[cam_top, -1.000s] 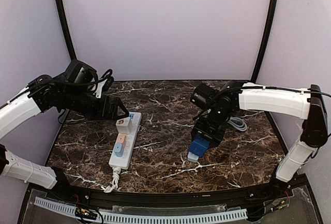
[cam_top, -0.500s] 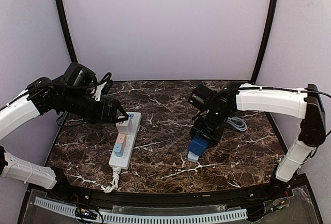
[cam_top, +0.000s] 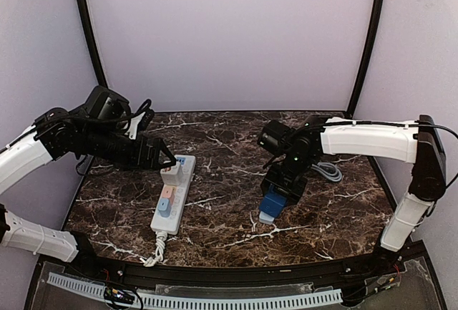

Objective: Insert the plug

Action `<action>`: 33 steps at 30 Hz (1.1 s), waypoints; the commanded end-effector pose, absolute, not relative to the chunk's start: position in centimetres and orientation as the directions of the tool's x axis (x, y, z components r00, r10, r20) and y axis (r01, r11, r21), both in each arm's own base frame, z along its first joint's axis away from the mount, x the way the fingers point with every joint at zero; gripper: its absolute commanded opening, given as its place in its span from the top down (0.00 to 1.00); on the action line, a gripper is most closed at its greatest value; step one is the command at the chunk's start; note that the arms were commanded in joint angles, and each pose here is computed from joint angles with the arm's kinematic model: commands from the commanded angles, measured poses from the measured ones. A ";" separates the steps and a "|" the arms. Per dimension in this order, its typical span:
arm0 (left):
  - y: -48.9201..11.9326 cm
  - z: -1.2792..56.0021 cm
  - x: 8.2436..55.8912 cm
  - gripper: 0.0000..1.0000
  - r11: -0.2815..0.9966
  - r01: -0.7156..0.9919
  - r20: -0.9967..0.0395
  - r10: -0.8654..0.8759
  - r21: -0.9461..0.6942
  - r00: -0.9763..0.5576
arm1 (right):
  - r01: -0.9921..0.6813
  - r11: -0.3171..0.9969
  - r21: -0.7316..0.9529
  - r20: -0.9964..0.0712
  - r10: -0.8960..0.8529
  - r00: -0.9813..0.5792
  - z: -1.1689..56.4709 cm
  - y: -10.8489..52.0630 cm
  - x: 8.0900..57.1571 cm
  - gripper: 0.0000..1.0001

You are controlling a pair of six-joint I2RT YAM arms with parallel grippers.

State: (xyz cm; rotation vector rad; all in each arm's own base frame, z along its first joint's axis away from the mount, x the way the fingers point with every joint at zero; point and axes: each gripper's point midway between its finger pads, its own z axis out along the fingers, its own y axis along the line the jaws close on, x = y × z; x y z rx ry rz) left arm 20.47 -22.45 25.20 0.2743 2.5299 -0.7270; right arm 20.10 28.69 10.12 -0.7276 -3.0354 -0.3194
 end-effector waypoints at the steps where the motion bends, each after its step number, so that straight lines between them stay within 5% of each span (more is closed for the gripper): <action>1: -21.8 24.7 20.1 0.01 0.846 0.311 -0.500 0.061 -0.434 -0.864 | 0.433 0.881 0.189 0.032 0.435 -0.900 9.9 28.9 20.3 1.00; 33: -21.9 24.4 20.2 0.01 0.844 0.310 -0.496 0.061 -0.437 -0.866 | 0.385 0.907 0.172 0.022 0.387 -0.922 10.4 28.9 20.2 1.00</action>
